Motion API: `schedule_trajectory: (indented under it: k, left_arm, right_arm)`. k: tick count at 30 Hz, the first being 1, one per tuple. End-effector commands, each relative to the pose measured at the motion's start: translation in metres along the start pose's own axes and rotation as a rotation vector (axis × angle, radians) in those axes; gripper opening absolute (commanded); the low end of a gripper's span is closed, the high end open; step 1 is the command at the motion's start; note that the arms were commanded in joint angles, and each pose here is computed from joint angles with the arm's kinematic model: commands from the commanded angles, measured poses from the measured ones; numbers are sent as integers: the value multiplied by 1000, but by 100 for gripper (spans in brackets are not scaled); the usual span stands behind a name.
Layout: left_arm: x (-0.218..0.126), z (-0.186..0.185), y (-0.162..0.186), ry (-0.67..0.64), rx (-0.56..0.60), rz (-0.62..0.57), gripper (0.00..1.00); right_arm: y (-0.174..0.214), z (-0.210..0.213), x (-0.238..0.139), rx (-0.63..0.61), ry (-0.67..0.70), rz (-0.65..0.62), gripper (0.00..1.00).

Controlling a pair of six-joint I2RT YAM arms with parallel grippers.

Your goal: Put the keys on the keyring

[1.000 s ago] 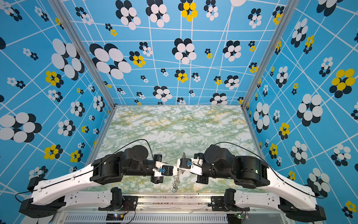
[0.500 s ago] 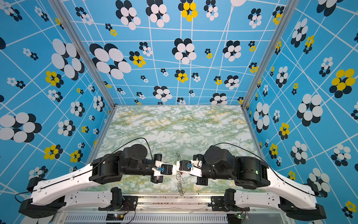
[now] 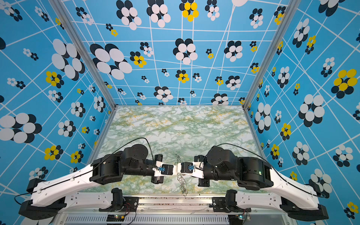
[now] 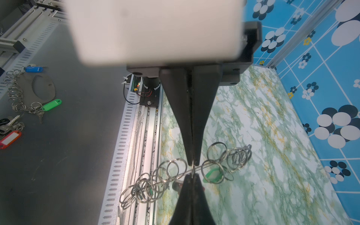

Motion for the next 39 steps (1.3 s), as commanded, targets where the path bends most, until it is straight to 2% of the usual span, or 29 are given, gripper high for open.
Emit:
schedule_trajectory:
  k: [1,8,39]
  left_arm:
    - [-9,15,-15,-55,-5,-39,0]
    - [-10,16,-17,-61,-2,-46,0]
    - [-10,28,-15,-86,-56,-18,0]
  right_arm:
    - [-5,10,-5,-6,-70,-15,0]
    - [1,15,1,-2,-109,38,0]
    - [6,30,5,-33,-187,98,0]
Point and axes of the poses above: each gripper's point midway between its finger pads, its own x axis out along the fingers, its own z axis along the line the jaws close on, y = z × x, the point moved 4 cm from there along -x, back along the fingers, and after that the axes turned 5 degrees about x, right-handed, at the moved point
